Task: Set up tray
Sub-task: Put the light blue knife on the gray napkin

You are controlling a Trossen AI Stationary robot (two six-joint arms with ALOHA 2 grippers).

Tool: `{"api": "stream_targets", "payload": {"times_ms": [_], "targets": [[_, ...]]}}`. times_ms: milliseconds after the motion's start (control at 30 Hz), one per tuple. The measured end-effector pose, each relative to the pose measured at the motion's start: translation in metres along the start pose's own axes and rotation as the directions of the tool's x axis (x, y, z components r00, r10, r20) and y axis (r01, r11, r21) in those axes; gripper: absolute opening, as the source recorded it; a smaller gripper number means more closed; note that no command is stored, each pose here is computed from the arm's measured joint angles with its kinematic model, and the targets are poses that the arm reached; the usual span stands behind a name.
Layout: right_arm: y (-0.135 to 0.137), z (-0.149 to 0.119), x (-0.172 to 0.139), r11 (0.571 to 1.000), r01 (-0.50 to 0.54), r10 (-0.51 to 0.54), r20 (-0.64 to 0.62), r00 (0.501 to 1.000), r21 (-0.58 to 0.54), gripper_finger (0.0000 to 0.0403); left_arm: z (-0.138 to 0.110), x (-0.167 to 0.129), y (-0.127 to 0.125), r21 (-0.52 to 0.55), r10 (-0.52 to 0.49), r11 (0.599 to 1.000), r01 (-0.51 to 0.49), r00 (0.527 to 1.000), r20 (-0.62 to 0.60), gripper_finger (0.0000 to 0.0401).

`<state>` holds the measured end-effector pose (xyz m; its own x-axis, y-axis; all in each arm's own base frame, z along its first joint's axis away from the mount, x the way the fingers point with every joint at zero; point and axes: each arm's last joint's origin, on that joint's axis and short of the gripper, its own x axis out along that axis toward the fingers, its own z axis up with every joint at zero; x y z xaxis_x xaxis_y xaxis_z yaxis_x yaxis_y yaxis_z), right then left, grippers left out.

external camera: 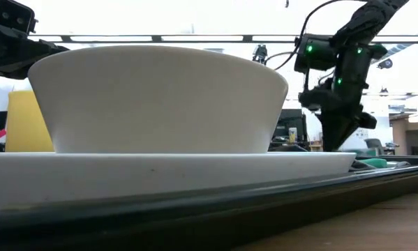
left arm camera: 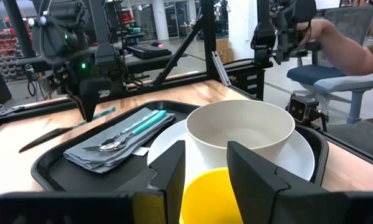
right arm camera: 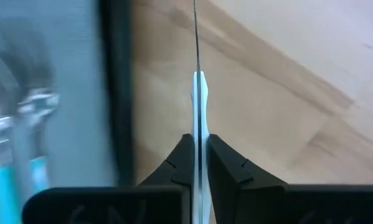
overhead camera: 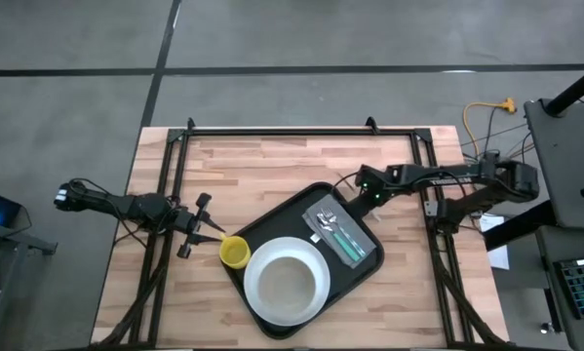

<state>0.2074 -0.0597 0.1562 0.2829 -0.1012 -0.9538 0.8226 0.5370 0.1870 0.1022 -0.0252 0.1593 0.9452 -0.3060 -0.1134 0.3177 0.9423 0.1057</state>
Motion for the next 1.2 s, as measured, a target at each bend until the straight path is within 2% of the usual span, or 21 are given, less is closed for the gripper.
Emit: {"api": "stream_targets", "payload": {"times_ms": [233,433,733,1000,1200], "targets": [[0.001,-0.005,-0.024,0.988,-0.156,0.156,0.018,0.988,0.011,0.0013,0.0,0.0,0.0,0.0,0.0,1.0,0.0,1.0,0.0,0.0104],[0.008,-0.02,-0.023,0.974,-0.228,0.228,-0.036,0.973,0.005,0.0013,0.0,0.0,0.0,0.0,0.0,1.0,0.0,1.0,0.0,0.0104],[0.023,-0.038,-0.005,0.891,-0.451,0.452,0.03,0.891,-0.046,0.0012,0.0,0.0,0.0,0.0,0.0,1.0,0.0,1.0,0.0,0.0104],[0.014,-0.048,0.007,0.891,-0.454,0.453,0.034,0.891,0.011,0.0012,0.0,0.0,0.0,0.0,0.0,1.0,0.0,1.0,0.0,0.0104],[0.008,-0.054,0.016,0.875,-0.482,0.48,0.054,0.876,0.041,0.0012,0.0,0.0,0.0,0.0,0.0,1.0,0.0,1.0,0.0,0.0104]]}}
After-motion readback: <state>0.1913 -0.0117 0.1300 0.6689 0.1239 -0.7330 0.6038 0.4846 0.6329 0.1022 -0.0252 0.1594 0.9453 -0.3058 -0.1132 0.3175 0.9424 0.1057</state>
